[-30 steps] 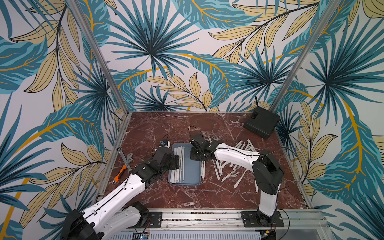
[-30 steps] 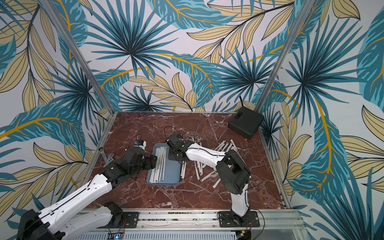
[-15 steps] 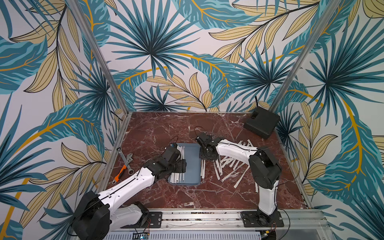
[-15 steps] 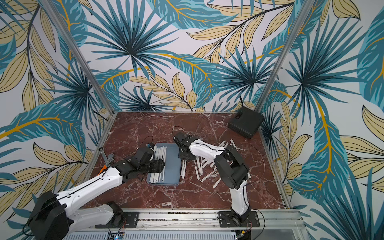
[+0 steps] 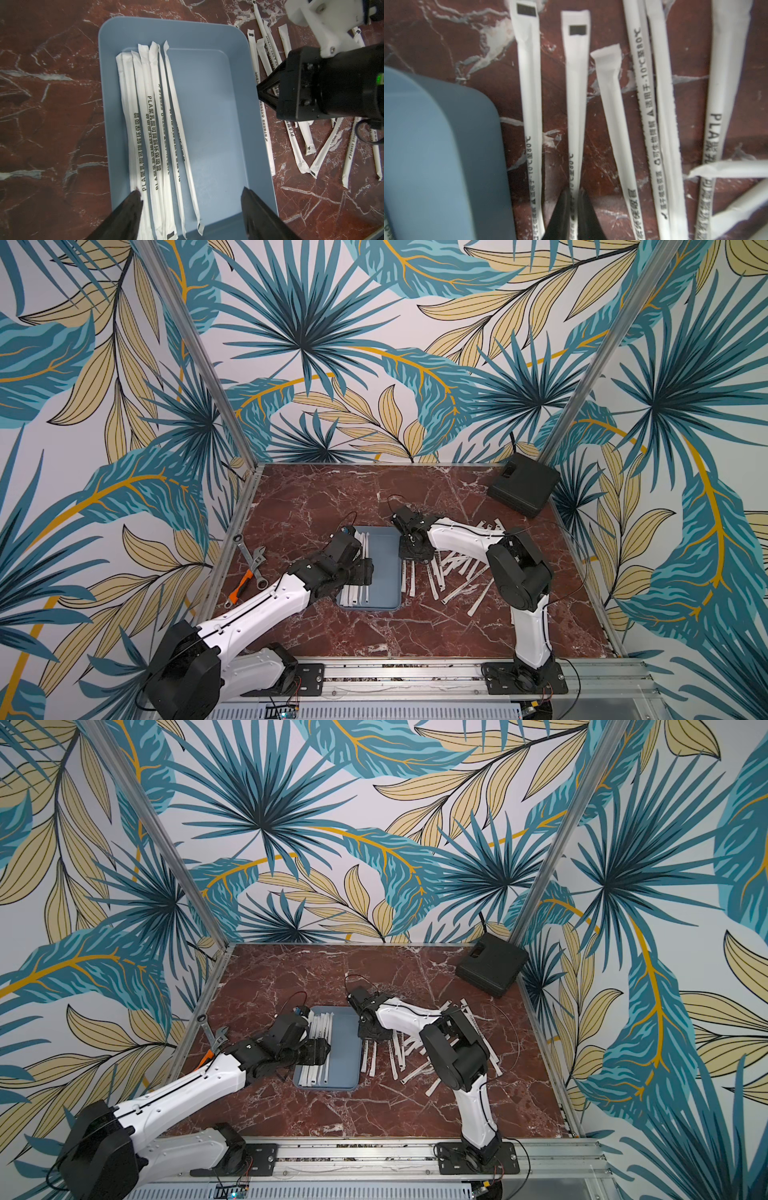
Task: Put the straws into the storage box
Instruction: Pick up the straw from the center of the board, then place the straw in the storage box.
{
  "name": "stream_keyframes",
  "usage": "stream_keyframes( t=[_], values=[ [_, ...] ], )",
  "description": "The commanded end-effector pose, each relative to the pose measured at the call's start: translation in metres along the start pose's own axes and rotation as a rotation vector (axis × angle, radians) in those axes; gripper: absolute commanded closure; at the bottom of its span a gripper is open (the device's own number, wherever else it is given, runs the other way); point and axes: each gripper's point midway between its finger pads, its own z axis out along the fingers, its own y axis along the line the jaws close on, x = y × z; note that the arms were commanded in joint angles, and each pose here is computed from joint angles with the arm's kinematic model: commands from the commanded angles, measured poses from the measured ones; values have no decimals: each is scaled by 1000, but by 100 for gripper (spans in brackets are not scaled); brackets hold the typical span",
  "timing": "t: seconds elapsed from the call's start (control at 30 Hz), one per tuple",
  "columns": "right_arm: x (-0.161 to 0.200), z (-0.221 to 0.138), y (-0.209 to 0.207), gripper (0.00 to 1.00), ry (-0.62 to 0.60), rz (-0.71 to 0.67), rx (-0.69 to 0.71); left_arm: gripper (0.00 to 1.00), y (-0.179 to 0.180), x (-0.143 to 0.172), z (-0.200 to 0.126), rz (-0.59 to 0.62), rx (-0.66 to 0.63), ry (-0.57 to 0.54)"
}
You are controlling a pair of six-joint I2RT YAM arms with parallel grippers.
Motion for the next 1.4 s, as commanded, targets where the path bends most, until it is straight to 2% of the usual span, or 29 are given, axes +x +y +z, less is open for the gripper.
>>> stream_keyframes(
  t=[0.0,0.23,0.37,0.47,0.57,0.87,1.07,1.37],
  values=[
    [2,-23,-4,89,-10,-6,-32,20,-5,-23,-12,9,-7,-68],
    [1,-77,19,89,-73,-15,-135,20,2,-31,-23,-6,-31,-118],
    [-5,-94,69,89,-118,-42,-296,20,19,-40,-37,-39,-87,-186],
    [-10,-80,90,89,-107,-50,-303,20,32,-45,-48,-50,-117,-250],
    [-11,-59,99,89,-89,-20,-287,20,40,-43,-53,-59,-131,-247],
    [28,-13,117,89,19,-24,-237,20,40,-30,-45,-84,-99,-221],
    [45,2,123,90,56,-36,-213,20,38,-31,-43,-75,-92,-217],
    [44,3,132,90,57,-35,-223,20,37,-30,-41,-77,-85,-214]
  ],
)
